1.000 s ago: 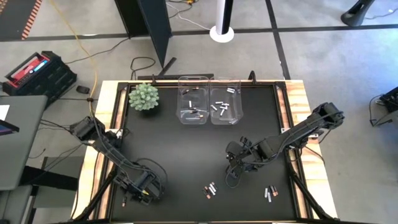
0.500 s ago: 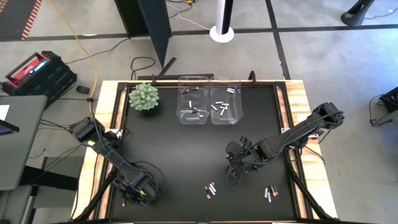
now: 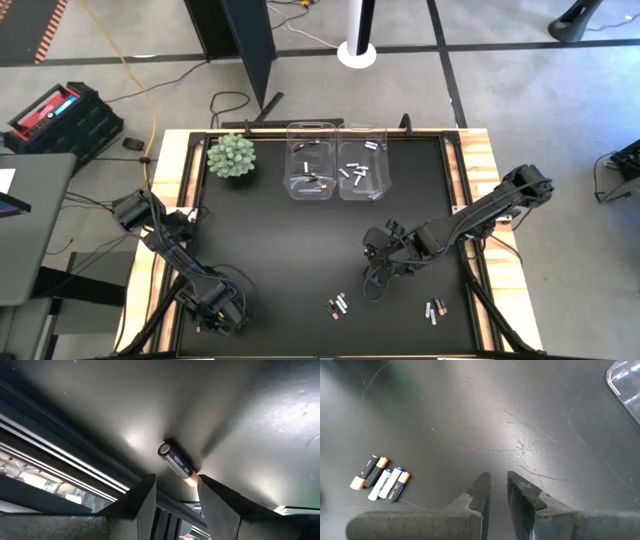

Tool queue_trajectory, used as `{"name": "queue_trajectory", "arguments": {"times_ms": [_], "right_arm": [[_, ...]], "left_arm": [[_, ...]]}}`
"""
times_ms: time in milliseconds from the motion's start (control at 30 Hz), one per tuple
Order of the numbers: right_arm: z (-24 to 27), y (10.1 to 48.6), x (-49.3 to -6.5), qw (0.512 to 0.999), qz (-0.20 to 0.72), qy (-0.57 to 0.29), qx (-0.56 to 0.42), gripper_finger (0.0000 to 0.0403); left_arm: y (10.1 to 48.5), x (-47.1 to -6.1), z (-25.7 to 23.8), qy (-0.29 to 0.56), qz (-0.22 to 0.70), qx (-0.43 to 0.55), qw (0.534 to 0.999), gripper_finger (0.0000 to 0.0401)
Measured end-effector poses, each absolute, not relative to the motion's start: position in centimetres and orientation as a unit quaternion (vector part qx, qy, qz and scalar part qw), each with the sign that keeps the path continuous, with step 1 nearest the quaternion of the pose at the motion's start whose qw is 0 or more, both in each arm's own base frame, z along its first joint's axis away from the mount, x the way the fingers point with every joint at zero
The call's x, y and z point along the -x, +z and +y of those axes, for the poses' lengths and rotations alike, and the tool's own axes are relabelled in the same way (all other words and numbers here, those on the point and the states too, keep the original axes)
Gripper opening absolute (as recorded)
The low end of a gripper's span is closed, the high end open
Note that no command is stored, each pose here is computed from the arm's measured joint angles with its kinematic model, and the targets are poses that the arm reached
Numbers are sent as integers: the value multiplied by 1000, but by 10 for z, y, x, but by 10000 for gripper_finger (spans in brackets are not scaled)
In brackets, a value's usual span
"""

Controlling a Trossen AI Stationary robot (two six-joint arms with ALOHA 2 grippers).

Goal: Sort batteries
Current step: Put the large black battery into the left transparent bin

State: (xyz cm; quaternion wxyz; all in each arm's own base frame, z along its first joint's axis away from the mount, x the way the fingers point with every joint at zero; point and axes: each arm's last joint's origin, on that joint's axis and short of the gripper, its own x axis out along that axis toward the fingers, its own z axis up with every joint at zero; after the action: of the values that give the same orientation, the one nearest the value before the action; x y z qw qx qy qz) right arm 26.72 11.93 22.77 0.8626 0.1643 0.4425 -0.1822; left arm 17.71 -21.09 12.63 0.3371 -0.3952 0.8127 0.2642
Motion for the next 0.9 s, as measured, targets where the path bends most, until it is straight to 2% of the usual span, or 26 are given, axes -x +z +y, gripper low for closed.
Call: {"name": "queue_trajectory", "arguments": {"times_ms": [267, 667, 900], "right_arm": [[119, 228, -267, 863, 441, -182, -165, 81], [120, 228, -268, 863, 440, -181, -166, 81], [120, 228, -268, 863, 440, -181, -166, 81]], "left_arm": [[110, -170, -212, 228, 805, 428, 341, 139], [102, -167, -208, 231, 800, 435, 341, 137], [101, -167, -208, 221, 802, 429, 352, 82]]}}
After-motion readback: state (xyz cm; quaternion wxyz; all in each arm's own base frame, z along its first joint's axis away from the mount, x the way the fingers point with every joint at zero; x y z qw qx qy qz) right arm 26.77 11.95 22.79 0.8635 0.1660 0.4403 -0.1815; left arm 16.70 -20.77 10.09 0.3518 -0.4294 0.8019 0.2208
